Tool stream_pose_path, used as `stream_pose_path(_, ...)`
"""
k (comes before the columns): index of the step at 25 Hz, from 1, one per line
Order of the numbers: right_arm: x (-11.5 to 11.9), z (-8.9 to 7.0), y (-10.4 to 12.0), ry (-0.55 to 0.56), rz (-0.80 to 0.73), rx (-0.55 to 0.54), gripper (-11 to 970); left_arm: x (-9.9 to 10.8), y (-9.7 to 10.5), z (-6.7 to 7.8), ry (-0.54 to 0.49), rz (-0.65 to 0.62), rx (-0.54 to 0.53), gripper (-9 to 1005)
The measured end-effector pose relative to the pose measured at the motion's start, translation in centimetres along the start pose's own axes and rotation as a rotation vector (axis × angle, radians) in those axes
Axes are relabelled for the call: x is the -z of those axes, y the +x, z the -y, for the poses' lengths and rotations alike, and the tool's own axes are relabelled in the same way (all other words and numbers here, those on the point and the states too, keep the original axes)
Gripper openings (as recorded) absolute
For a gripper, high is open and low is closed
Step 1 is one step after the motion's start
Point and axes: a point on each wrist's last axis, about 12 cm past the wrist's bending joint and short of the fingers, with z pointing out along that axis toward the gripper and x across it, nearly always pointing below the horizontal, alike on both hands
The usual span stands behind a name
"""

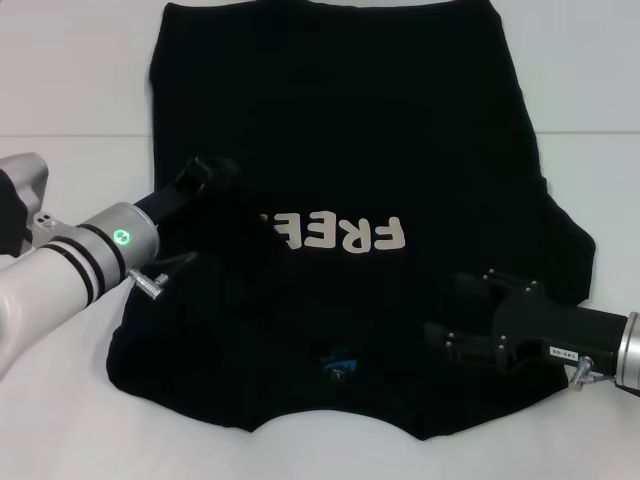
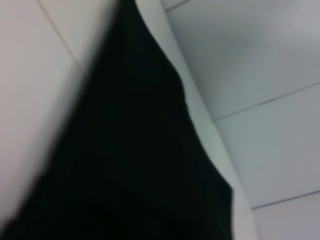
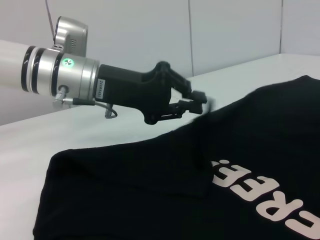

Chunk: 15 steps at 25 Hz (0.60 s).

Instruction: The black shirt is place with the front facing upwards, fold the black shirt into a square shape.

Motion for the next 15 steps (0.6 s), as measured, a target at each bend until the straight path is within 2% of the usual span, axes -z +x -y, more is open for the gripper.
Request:
stream_pose_path(1, 0.0, 0.0, 0.0, 0.001, 0.000, 0.000, 900, 0.1, 0.1, 0.2, 0.021, -0.005, 0.008, 71)
stream_pose_path(5, 0.1, 0.1, 0.1, 0.006, -0.002, -0.001, 900, 0.4, 0.1, 0.8, 0.092, -0.039, 0.026, 245)
stream_pose_path(9, 0.3, 0.2, 0.1, 0.020, 0.004, -0.022, 899, 1.3, -0.9, 0.4, 0.084, -0.107, 0.005, 393)
stream_pose_path(13, 1.1, 1.2, -0.2, 0.073, 0.031, -0.155, 900, 3.9, -2.2, -1.1, 0.102, -0.141, -0.041, 538)
stream_pose_path(15, 2.0, 2.2, -0.7, 0.103, 0.036, -0.242, 900, 5.7, -2.9, -1.7, 0.149, -0.149, -0.110, 618)
